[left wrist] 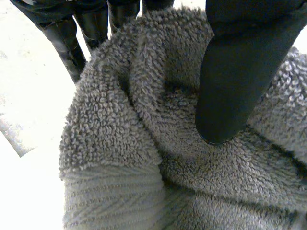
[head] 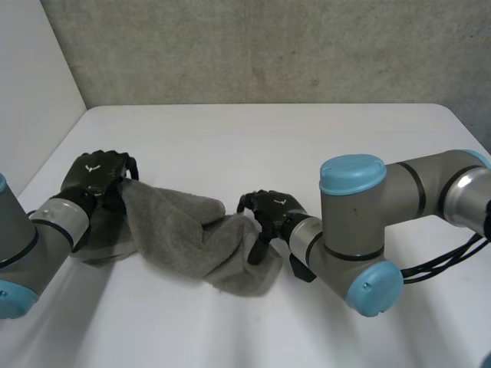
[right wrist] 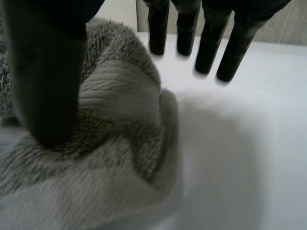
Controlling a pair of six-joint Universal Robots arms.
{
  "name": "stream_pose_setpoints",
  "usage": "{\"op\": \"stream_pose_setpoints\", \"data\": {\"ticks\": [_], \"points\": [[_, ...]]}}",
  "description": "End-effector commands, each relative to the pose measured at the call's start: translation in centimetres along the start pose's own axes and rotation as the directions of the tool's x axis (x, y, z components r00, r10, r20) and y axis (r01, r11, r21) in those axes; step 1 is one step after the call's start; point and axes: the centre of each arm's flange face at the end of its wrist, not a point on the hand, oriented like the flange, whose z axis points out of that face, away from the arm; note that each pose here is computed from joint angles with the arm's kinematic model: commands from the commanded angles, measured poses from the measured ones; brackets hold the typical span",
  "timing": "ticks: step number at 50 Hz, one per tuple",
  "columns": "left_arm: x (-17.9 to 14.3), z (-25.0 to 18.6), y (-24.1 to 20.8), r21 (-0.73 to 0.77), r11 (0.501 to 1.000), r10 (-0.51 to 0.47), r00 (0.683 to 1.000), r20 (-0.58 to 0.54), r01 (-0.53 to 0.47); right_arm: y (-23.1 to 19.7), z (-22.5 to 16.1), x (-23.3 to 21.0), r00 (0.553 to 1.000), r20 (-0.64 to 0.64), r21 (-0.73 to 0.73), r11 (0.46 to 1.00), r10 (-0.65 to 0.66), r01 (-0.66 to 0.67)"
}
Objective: Fold the towel.
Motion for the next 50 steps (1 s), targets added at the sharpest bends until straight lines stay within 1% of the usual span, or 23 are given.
{"op": "stream_pose_setpoints", "data": {"ticks": [1,6,8,9,11,12,13,14,16,17,19,25,27,30,32,33,35,36,39,40,41,43,50], "points": [[0.2,0.3,0.5,-0.015,0.998,0.067,0.998,-0.005,-0.067,0.0,1.0,-0.1,0.999,0.017,-0.012,0.999,0.051,-0.051],[0.2,0.9,0.3,0.004,0.992,0.124,0.992,-0.012,-0.124,-2.5,1.3,0.0,0.999,0.017,0.067,0.997,0.037,-0.038],[-0.1,2.2,-0.8,0.052,0.986,0.161,0.987,0.005,-0.161,-6.0,1.3,0.4,1.0,0.013,0.169,0.985,0.017,-0.019],[-0.1,2.2,-0.8,0.052,0.986,0.161,0.987,0.006,-0.161,-6.1,1.3,0.5,1.0,0.013,0.17,0.985,0.017,-0.019],[-0.9,3.8,-2.7,0.115,0.977,0.174,0.984,0.046,-0.178,-10.8,0.4,1.1,0.999,-0.021,0.311,0.95,-0.035,0.04],[-0.9,3.8,-2.7,0.115,0.977,0.174,0.984,0.047,-0.178,-10.9,0.4,1.1,0.999,-0.022,0.311,0.949,-0.036,0.041],[-1.1,4.3,-3.9,0.147,0.972,0.175,0.982,0.072,-0.184,-13.2,-0.3,1.2,0.995,-0.059,0.384,0.918,-0.078,0.094],[-1.1,4.3,-3.9,0.147,0.972,0.175,0.982,0.072,-0.184,-13.2,-0.3,1.2,0.995,-0.059,0.385,0.918,-0.078,0.095],[-1.0,4.9,-6.5,0.221,0.961,0.147,0.983,0.11,-0.169,-17.2,-1.7,1.7,0.971,-0.169,0.511,0.828,-0.168,0.232],[-1.0,4.9,-6.6,0.222,0.96,0.147,0.983,0.11,-0.169,-17.2,-1.7,1.8,0.971,-0.169,0.511,0.827,-0.169,0.233],[-0.8,4.9,-9.0,0.294,0.948,0.092,0.988,0.124,-0.125,-19.7,-3.2,1.5,0.93,-0.267,0.575,0.732,-0.254,0.365],[-0.1,4.0,-11.1,0.363,0.929,0.029,0.994,0.104,-0.066,-20.3,-4.1,0.7,0.873,-0.321,0.585,0.648,-0.367,0.487],[1.2,3.7,-10.7,0.357,0.933,0.012,0.998,0.069,-0.036,-19.3,-4.0,0.3,0.841,-0.315,0.554,0.635,-0.439,0.539],[2.1,3.4,-9.8,0.332,0.943,0.015,0.999,0.043,-0.029,-18.3,-3.7,0.3,0.825,-0.307,0.514,0.647,-0.475,0.564],[3.7,2.7,-7.2,0.256,0.966,0.02,1.0,-0.001,-0.02,-15.3,-3.2,0.9,0.793,-0.281,0.387,0.692,-0.541,0.609],[3.7,2.7,-7.2,0.256,0.967,0.02,1.0,-0.001,-0.019,-15.3,-3.2,0.9,0.793,-0.28,0.387,0.692,-0.542,0.61],[5.0,1.5,-3.5,0.131,0.991,0.017,0.999,-0.036,-0.012,-12.2,-2.6,2.0,0.76,-0.243,0.24,0.721,-0.603,0.65],[5.0,1.5,-3.5,0.13,0.991,0.017,0.999,-0.036,-0.012,-12.2,-2.6,2.0,0.76,-0.242,0.24,0.721,-0.604,0.65],[6.2,-0.3,-0.3,-0.001,1.0,0.02,0.997,-0.074,-0.02,-8.6,-1.9,4.6,0.733,-0.192,0.059,0.738,-0.653,0.673],[6.6,-1.1,0.9,-0.054,0.998,0.027,0.996,-0.09,-0.032,-6.9,-1.9,5.7,0.719,-0.157,-0.028,0.73,-0.677,0.682],[6.6,-1.1,0.9,-0.054,0.998,0.027,0.996,-0.09,-0.032,-6.9,-1.9,5.7,0.718,-0.157,-0.029,0.73,-0.678,0.682],[7.3,-2.7,2.7,-0.141,0.989,0.034,0.992,-0.118,-0.05,-4.1,-2.1,7.7,0.691,-0.089,-0.171,0.694,-0.718,0.699],[9.9,-6.3,3.7,-0.233,0.969,0.029,0.977,-0.211,-0.079,-2.3,-4.0,11.2,0.689,-0.054,-0.3,0.67,-0.723,0.68]]}}
